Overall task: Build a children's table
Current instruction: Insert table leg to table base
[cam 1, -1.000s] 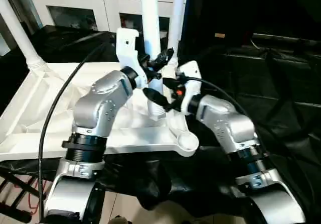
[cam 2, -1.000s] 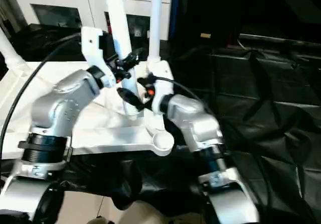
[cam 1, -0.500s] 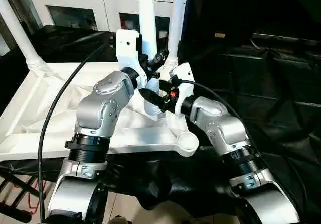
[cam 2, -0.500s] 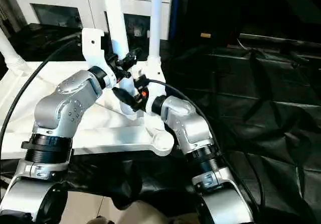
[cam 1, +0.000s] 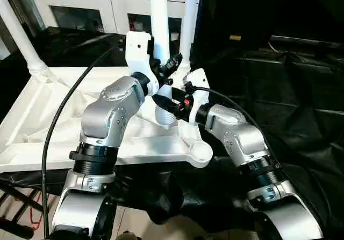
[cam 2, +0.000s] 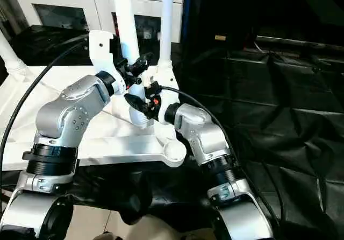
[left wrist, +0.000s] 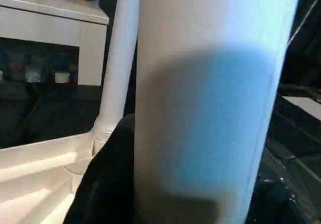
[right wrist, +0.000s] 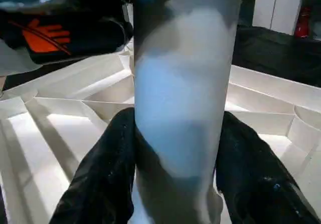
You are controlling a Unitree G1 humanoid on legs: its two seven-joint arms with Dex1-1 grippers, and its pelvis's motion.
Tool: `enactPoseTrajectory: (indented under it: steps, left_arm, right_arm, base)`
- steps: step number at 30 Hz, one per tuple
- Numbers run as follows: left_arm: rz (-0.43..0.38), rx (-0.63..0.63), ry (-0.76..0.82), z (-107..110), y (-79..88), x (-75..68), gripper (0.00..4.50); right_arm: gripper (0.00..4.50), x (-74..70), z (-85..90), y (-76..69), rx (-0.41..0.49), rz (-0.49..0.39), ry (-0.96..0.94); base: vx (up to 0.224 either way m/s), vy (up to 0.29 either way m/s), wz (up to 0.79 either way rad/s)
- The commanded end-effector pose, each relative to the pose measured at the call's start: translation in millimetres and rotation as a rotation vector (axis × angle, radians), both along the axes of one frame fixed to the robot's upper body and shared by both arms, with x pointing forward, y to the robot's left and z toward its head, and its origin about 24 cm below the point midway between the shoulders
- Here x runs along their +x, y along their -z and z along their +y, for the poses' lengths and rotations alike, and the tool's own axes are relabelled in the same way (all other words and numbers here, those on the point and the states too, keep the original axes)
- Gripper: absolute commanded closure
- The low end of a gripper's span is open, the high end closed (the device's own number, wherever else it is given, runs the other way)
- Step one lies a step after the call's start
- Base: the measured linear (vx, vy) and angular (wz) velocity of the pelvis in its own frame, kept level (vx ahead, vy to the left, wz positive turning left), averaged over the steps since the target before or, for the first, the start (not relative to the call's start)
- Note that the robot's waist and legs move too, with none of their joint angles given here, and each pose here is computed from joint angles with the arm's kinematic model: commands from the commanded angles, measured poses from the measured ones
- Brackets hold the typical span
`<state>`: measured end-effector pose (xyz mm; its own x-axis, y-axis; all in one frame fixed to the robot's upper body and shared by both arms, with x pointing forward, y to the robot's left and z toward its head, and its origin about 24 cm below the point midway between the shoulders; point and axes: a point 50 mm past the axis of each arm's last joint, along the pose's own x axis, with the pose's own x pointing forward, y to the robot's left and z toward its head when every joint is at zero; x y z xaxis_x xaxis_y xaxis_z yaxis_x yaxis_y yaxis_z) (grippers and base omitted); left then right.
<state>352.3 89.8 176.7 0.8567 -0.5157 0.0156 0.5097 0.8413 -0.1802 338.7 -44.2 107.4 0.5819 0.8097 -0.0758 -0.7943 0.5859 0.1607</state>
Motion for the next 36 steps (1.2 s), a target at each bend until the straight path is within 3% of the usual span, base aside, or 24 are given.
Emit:
enactPoseTrajectory:
  steps: [1, 5, 7, 10, 12, 14, 19, 25, 32, 36]
  left_arm:
    - [-0.054, -0.023, 0.051, -8.1, -15.9, -4.6, 2.61]
    - [-0.055, -0.039, 0.096, -10.8, -17.2, -7.7, 2.61]
    - [-0.067, -0.063, 0.131, -13.5, -19.2, -10.5, 1.91]
    - [-0.116, -0.114, 0.190, -14.4, -24.9, -13.6, 1.91]
    - [-0.120, -0.190, 0.253, -9.9, -27.4, -15.8, 1.51]
    - [-0.121, -0.264, 0.320, -4.2, -29.2, -17.8, 1.43]
    - [-0.084, -0.376, 0.623, 9.5, -26.0, -33.0, 1.43]
    - [-0.052, -0.339, 0.808, 17.9, -17.7, -41.7, 1.43]
    - [-0.047, -0.325, 0.865, 17.5, -18.0, -42.1, 1.43]
    - [-0.053, -0.341, 0.863, 15.8, -18.9, -40.9, 1.92]
  right_arm:
    - [2.62, 0.6, 0.5, 3.4, -0.016, 0.020, -0.014]
    - [2.62, 1.2, -1.8, 3.1, -0.018, 0.017, -0.014]
    - [2.62, 1.5, -4.2, 1.4, -0.013, 0.010, -0.024]
    - [2.62, -0.9, -10.2, -3.6, 0.016, -0.006, -0.083]
    - [2.63, -4.9, -14.7, -7.3, 0.036, -0.021, -0.137]
    - [2.63, -7.6, -19.6, -10.5, 0.066, -0.028, -0.171]
    - [2.63, -21.5, -33.4, -12.5, 0.127, -0.005, -0.325]
    - [2.63, -34.6, -42.8, -15.1, 0.172, 0.038, -0.461]
    - [2.64, -44.2, -49.1, -14.8, 0.150, 0.077, -0.556]
    - [2.64, -47.0, -51.1, -13.4, 0.130, 0.095, -0.581]
  base:
    - [0.000, 0.000, 0.00]
    - [0.000, 0.000, 0.00]
    - [0.000, 0.000, 0.00]
    - [0.000, 0.000, 0.00]
    - [0.000, 0.000, 0.00]
    - [0.000, 0.000, 0.00]
    - [0.000, 0.000, 0.00]
    - [0.000, 0.000, 0.00]
    - [0.000, 0.000, 0.00]
    - [0.000, 0.000, 0.00]
